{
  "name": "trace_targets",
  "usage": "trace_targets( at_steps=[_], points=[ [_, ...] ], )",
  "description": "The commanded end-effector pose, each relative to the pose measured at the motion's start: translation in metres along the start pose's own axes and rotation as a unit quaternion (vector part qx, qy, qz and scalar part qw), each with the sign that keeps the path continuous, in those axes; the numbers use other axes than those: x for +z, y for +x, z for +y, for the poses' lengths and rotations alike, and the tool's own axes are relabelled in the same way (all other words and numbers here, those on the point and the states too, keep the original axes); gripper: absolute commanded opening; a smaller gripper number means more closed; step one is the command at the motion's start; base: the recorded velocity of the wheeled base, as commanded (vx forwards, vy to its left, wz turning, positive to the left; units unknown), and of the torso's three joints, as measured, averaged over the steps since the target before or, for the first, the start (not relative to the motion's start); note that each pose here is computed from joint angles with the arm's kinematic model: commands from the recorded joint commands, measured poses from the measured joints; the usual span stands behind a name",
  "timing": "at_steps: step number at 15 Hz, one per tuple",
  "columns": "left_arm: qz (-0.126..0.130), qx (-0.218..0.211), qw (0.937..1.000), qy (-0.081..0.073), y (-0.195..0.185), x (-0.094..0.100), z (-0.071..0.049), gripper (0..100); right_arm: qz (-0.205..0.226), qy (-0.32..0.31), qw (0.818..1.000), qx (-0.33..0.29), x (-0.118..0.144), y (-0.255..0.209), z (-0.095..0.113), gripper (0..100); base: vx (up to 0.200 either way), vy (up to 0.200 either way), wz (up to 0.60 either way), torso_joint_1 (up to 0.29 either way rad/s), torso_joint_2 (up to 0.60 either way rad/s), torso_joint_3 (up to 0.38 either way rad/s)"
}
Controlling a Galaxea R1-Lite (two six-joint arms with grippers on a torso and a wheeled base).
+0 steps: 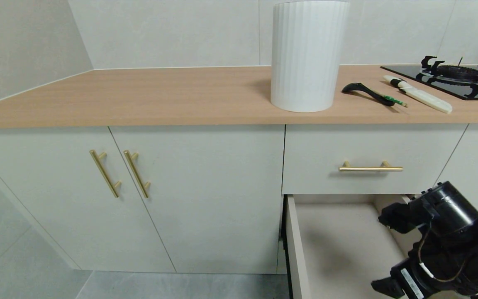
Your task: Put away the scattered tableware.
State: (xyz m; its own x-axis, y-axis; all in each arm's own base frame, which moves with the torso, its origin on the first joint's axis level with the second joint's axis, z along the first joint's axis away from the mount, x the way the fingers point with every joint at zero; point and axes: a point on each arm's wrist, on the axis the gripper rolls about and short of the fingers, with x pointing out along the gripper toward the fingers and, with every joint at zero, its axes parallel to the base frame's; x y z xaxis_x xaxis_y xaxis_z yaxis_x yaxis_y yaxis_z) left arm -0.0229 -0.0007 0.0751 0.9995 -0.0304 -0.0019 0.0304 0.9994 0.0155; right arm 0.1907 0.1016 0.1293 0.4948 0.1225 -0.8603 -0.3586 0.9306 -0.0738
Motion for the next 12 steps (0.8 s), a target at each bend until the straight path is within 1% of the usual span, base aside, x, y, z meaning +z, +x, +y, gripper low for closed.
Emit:
trace_targets(
  at_steps=[1,2,4,6,8,10,12],
  points=[
    [0.001,0.0,1.0,0.0,0.0,0.0,0.0,100,-0.044,0.033,0.998,0.004,0.014,-0.009,-0.001,100,0.0,0.0,0.0,0.0,0.0,0.0],
    [0.001,0.0,1.0,0.0,0.0,0.0,0.0,100,-0.059,0.047,0.997,0.004,0.017,-0.011,-0.003,100,0.0,0.0,0.0,0.0,0.0,0.0],
    [0.001,0.0,1.0,0.0,0.0,0.0,0.0,100,-0.067,0.054,0.996,-0.004,0.016,-0.013,-0.007,100,0.0,0.0,0.0,0.0,0.0,0.0],
    [0.001,0.0,1.0,0.0,0.0,0.0,0.0,100,-0.094,0.06,0.994,-0.006,0.02,-0.014,-0.009,100,0.0,0.0,0.0,0.0,0.0,0.0],
    [0.001,0.0,1.0,0.0,0.0,0.0,0.0,100,-0.113,0.064,0.992,-0.011,0.021,-0.017,-0.01,100,0.0,0.0,0.0,0.0,0.0,0.0],
    [0.001,0.0,1.0,0.0,0.0,0.0,0.0,100,-0.124,0.065,0.99,-0.011,0.021,-0.02,-0.01,100,0.0,0.0,0.0,0.0,0.0,0.0],
    [0.001,0.0,1.0,0.0,0.0,0.0,0.0,100,-0.124,0.065,0.99,-0.018,0.021,-0.02,-0.011,100,0.0,0.0,0.0,0.0,0.0,0.0]
  ],
)
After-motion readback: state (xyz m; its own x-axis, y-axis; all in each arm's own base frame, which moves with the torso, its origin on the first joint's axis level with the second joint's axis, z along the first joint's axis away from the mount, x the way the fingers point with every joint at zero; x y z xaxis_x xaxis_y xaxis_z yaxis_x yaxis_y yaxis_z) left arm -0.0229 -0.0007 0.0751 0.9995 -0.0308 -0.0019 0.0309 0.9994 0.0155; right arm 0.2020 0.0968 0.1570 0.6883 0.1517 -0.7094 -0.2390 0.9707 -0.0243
